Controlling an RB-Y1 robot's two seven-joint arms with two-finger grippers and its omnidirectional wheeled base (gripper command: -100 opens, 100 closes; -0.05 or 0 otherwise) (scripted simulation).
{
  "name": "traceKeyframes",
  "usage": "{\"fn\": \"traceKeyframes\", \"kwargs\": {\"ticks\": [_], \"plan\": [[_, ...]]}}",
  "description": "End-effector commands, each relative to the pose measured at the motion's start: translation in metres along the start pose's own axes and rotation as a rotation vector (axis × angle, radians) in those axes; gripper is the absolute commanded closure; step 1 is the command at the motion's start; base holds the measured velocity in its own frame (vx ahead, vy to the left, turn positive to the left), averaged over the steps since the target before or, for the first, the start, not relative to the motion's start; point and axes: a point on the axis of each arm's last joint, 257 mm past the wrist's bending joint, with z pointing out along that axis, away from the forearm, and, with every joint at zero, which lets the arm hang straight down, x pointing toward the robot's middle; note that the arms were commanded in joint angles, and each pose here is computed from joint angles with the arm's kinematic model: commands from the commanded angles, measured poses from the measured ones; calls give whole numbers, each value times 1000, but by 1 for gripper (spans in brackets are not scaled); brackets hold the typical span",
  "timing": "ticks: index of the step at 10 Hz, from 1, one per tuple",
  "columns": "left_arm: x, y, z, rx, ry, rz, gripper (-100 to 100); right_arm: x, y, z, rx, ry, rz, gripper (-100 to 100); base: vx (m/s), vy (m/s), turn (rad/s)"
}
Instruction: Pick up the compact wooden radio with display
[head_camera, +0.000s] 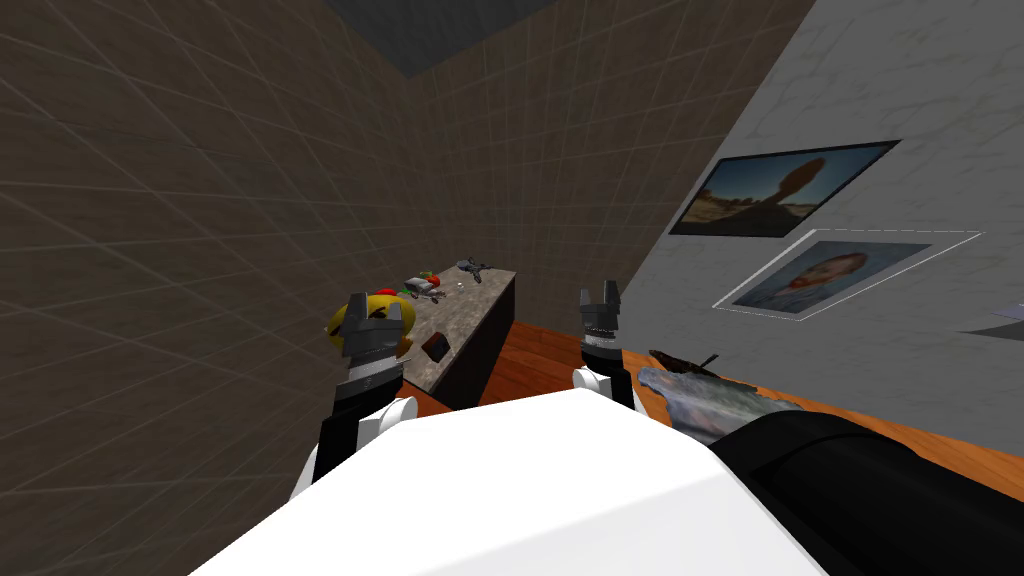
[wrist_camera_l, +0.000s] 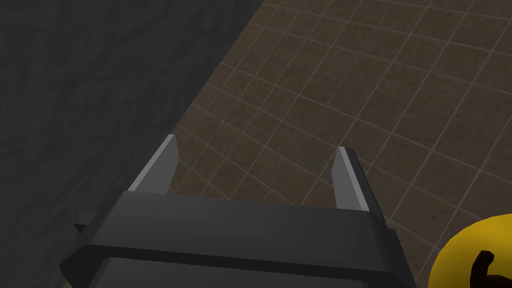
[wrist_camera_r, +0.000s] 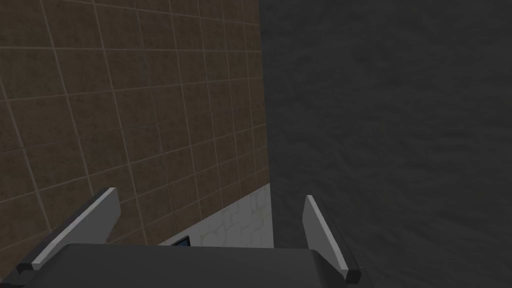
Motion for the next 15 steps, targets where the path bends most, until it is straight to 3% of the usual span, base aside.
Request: {"fn": "traceKeyframes", "kwargs": {"ticks": [1,9,15], "plan": [[8,2,2,-12,42,-2,-100,0,0,0,0,0,0,0,-66,-56,-28],[50,26,9,-138,177,-92,-100,0,0,0,0,0,0,0,-108,-23,-5],[73,50,10,-251,210,-169,-100,0,0,0,0,0,0,0,-70,27,3]]}}
